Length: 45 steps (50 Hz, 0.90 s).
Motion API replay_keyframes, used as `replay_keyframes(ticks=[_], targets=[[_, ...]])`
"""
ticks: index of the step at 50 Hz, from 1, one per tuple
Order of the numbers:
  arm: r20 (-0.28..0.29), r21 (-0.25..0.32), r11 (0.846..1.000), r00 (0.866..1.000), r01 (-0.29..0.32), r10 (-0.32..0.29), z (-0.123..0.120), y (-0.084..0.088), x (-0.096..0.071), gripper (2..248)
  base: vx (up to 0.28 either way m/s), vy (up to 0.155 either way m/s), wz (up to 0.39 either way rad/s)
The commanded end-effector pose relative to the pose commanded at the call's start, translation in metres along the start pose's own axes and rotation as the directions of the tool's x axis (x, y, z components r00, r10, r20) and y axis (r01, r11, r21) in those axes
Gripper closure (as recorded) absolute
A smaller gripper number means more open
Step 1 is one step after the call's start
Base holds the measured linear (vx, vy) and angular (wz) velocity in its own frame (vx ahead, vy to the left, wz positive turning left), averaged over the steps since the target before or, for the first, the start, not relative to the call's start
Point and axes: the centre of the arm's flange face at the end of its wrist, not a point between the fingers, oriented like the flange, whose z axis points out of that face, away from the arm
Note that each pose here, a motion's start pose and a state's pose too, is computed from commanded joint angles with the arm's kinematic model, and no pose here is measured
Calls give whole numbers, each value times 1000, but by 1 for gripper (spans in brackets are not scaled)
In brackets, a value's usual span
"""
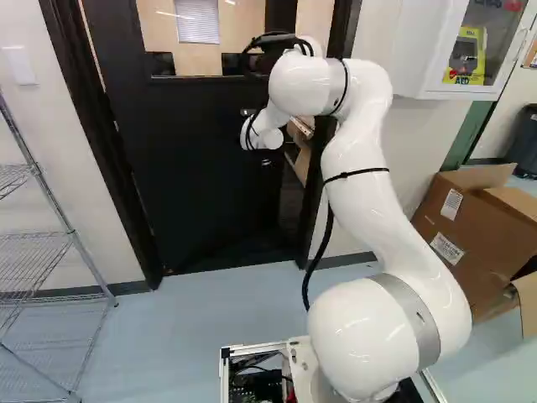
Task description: Open the door and move inside
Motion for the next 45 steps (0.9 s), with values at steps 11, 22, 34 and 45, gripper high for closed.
replay_keyframes(ticks=[11, 22, 34, 45], targets=[[21, -3, 1000, 1000, -2, 2, -22, 2, -3, 3, 0, 0, 0], [40, -7, 1000, 999, -4, 4, -44, 5, -7, 3, 0, 0, 0], [60, -11, 1000, 998, -6, 6, -68, 8, -12, 3, 0, 0, 0], [77, -16, 1000, 997, -8, 9, -90, 10, -17, 3, 0, 0, 0]])
